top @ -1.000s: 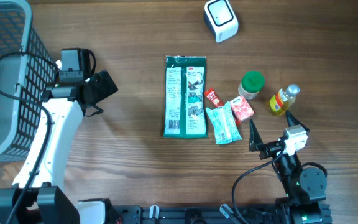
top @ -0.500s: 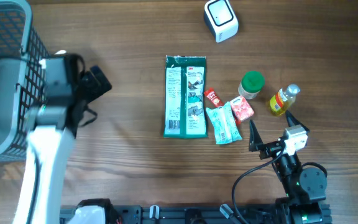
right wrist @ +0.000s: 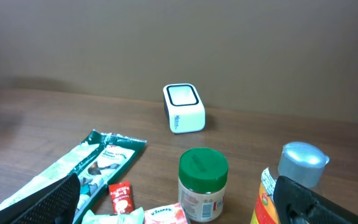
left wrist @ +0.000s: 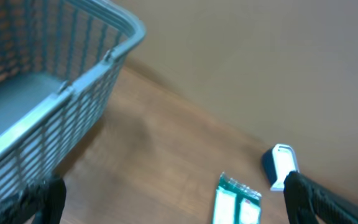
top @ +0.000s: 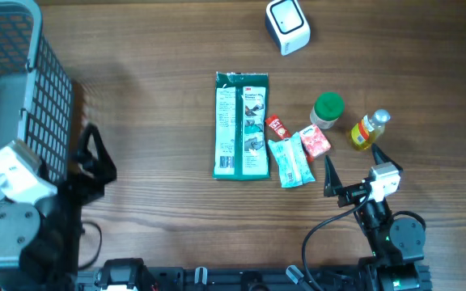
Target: Scan the item barcode
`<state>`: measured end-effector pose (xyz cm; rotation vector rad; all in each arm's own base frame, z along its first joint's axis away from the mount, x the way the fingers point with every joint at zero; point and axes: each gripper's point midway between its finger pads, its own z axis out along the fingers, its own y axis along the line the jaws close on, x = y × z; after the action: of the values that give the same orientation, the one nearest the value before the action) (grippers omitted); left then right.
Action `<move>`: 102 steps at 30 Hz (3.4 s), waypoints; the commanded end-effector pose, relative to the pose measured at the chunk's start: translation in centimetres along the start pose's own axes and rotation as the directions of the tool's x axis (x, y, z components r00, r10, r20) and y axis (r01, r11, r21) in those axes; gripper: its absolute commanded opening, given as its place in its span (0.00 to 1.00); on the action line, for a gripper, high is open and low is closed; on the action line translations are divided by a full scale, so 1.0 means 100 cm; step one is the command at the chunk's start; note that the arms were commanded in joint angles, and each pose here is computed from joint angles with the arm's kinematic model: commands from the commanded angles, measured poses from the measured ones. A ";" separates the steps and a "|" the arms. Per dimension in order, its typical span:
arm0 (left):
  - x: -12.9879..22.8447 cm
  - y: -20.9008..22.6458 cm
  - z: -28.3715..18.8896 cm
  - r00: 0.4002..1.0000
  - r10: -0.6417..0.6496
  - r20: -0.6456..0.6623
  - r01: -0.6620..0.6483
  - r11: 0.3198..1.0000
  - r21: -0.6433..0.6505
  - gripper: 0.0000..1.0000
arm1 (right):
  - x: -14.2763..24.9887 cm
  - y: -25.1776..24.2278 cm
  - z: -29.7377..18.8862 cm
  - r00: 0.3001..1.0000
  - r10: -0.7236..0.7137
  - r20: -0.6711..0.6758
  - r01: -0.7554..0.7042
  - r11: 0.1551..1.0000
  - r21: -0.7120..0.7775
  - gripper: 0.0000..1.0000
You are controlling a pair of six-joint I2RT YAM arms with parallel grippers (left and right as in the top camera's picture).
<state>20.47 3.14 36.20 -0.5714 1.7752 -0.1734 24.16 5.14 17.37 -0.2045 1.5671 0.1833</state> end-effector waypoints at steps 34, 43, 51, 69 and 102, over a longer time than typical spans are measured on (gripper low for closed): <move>0.032 -0.030 -0.015 0.801 -0.190 0.567 -0.176 0.831 0.528 1.00 | -0.003 -0.004 -0.001 1.000 -0.014 0.013 0.014 1.000 0.022 1.00; 0.101 -0.007 0.043 0.901 -0.113 0.418 -0.117 0.867 0.485 1.00 | -0.003 -0.004 -0.001 1.000 -0.014 0.013 0.014 1.000 0.023 1.00; 0.149 0.011 0.073 0.965 -0.018 0.262 -0.094 0.908 0.409 1.00 | -0.003 -0.004 -0.001 1.000 -0.014 0.012 0.014 1.000 0.023 1.00; 0.195 0.020 0.084 0.934 0.307 0.184 -0.354 0.862 0.361 1.00 | -0.002 -0.004 0.000 1.000 -0.014 0.009 0.014 1.000 0.023 1.00; 0.195 0.020 0.084 0.934 0.307 0.184 -0.354 0.862 0.361 1.00 | -0.001 -0.004 0.000 1.000 -0.013 0.007 0.013 1.000 0.023 1.00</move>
<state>24.49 -2.34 16.15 -0.0151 1.6337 -0.2385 24.15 5.14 17.36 -0.2048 1.5674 0.1830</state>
